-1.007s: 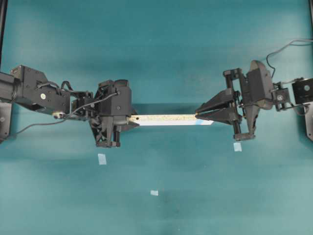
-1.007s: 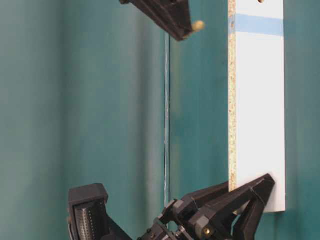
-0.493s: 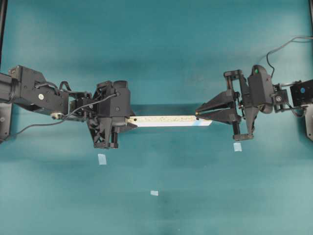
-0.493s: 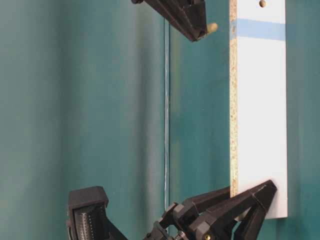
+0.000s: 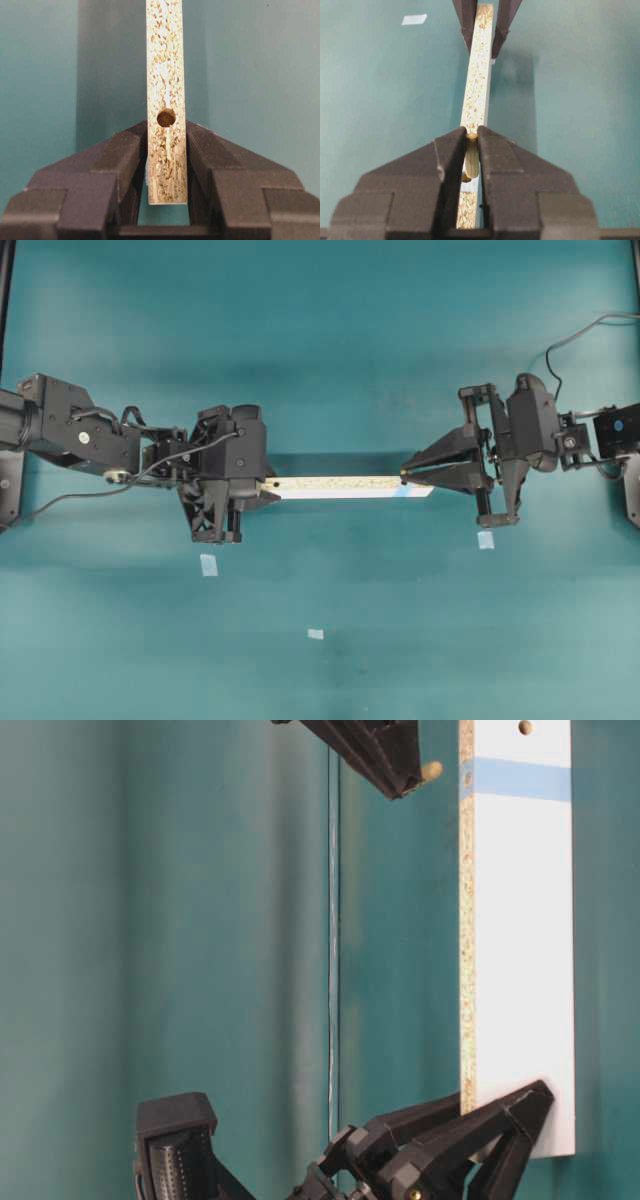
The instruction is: Insert the rod into the hole on the wooden board.
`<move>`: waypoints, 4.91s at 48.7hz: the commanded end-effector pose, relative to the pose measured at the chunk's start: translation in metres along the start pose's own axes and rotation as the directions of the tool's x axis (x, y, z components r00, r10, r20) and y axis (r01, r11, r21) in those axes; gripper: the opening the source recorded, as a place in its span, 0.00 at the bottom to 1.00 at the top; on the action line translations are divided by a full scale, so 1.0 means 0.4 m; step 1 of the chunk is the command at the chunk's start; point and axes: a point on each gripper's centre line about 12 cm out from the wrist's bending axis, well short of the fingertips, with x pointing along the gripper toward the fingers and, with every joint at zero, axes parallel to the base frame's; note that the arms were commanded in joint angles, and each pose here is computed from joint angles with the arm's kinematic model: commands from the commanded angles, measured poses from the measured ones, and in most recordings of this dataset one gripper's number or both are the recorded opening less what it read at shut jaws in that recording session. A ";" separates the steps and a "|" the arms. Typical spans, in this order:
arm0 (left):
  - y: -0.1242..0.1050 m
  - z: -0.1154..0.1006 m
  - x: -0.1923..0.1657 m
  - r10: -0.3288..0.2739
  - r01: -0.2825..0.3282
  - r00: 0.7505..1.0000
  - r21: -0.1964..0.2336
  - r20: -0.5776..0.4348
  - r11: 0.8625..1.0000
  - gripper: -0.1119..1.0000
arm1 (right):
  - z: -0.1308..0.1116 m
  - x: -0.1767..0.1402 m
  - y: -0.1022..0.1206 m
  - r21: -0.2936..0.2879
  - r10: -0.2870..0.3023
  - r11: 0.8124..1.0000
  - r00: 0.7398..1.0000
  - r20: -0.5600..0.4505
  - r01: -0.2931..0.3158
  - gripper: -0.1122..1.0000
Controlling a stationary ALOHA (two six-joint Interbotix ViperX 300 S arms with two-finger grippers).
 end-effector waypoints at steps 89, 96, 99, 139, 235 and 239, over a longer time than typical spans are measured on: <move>-0.007 0.027 -0.013 -0.005 0.005 0.999 0.004 0.037 1.000 0.40 | -0.034 0.011 0.011 0.004 -0.001 1.000 0.996 -0.090 0.001 0.21; -0.008 0.025 -0.014 -0.006 0.006 0.999 0.006 0.035 1.000 0.40 | -0.033 -0.001 0.014 0.001 0.000 1.000 0.996 -0.090 0.000 0.21; -0.007 0.025 -0.014 -0.005 0.005 0.999 0.004 0.035 1.000 0.40 | -0.033 -0.009 0.016 0.001 0.000 1.000 0.996 -0.090 0.000 0.21; -0.007 0.025 -0.014 -0.005 0.005 0.999 0.004 0.035 1.000 0.40 | 0.004 0.011 0.014 -0.041 -0.005 0.999 0.998 -0.063 0.002 0.21; -0.007 0.030 -0.014 -0.005 0.005 0.999 0.004 0.040 1.000 0.40 | -0.023 -0.012 0.016 -0.031 -0.002 1.000 0.997 -0.073 0.000 0.21; -0.007 0.030 -0.014 -0.005 0.005 0.999 0.004 0.040 1.000 0.40 | -0.023 -0.009 0.016 -0.033 -0.001 0.999 0.997 -0.076 -0.002 0.21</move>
